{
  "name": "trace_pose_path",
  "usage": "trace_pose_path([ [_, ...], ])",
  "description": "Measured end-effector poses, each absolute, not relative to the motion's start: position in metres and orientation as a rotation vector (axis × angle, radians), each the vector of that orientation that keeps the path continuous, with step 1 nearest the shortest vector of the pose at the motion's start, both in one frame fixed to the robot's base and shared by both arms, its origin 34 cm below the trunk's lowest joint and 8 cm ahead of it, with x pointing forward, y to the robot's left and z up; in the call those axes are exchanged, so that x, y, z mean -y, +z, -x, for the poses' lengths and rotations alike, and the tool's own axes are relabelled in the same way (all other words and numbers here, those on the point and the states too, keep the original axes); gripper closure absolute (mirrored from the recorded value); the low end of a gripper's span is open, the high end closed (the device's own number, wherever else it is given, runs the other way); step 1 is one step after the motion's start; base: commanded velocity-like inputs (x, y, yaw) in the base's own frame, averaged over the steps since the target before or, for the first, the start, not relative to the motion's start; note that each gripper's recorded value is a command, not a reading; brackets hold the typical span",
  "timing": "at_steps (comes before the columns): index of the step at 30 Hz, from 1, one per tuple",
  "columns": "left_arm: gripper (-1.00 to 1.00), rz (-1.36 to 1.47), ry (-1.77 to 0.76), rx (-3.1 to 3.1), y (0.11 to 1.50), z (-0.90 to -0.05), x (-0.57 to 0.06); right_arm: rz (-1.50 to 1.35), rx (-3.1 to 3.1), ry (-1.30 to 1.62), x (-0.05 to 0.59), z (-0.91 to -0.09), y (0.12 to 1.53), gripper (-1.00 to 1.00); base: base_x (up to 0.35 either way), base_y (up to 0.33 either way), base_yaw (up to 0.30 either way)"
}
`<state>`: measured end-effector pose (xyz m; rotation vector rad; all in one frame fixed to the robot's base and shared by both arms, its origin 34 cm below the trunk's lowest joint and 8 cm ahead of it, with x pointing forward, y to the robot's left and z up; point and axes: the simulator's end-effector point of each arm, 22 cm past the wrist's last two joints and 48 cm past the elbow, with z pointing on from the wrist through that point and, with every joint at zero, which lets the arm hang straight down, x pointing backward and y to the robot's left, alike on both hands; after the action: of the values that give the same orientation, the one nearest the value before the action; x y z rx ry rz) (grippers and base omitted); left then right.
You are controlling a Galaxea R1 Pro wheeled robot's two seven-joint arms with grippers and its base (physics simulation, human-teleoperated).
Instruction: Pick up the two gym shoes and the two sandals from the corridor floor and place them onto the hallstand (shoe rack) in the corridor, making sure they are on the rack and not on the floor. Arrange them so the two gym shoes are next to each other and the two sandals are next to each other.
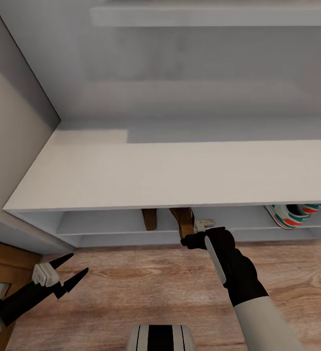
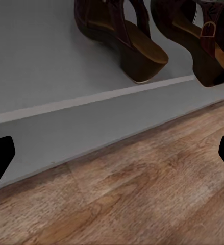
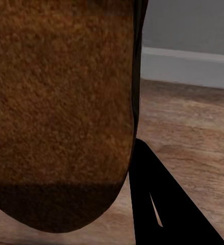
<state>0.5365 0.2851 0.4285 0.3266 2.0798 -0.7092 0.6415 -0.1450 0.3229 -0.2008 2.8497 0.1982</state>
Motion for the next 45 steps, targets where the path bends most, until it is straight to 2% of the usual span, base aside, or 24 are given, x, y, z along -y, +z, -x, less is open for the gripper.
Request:
trace_pose_path([
  [7, -1.00, -0.326, -0.708, -2.079, 0.429, -0.537, -0.285, 0.201, -2.849, 0.199, 0.145, -0.642, 0.323, 1.00, 0.107, 0.089, 0.000],
  [45, -1.00, -0.327, -0.707, -2.079, 0.411, -0.532, -0.286, 0.200, -2.850, 0.199, 0.145, -0.637, 0.305, 1.00, 0.001, 0.001, 0.000],
])
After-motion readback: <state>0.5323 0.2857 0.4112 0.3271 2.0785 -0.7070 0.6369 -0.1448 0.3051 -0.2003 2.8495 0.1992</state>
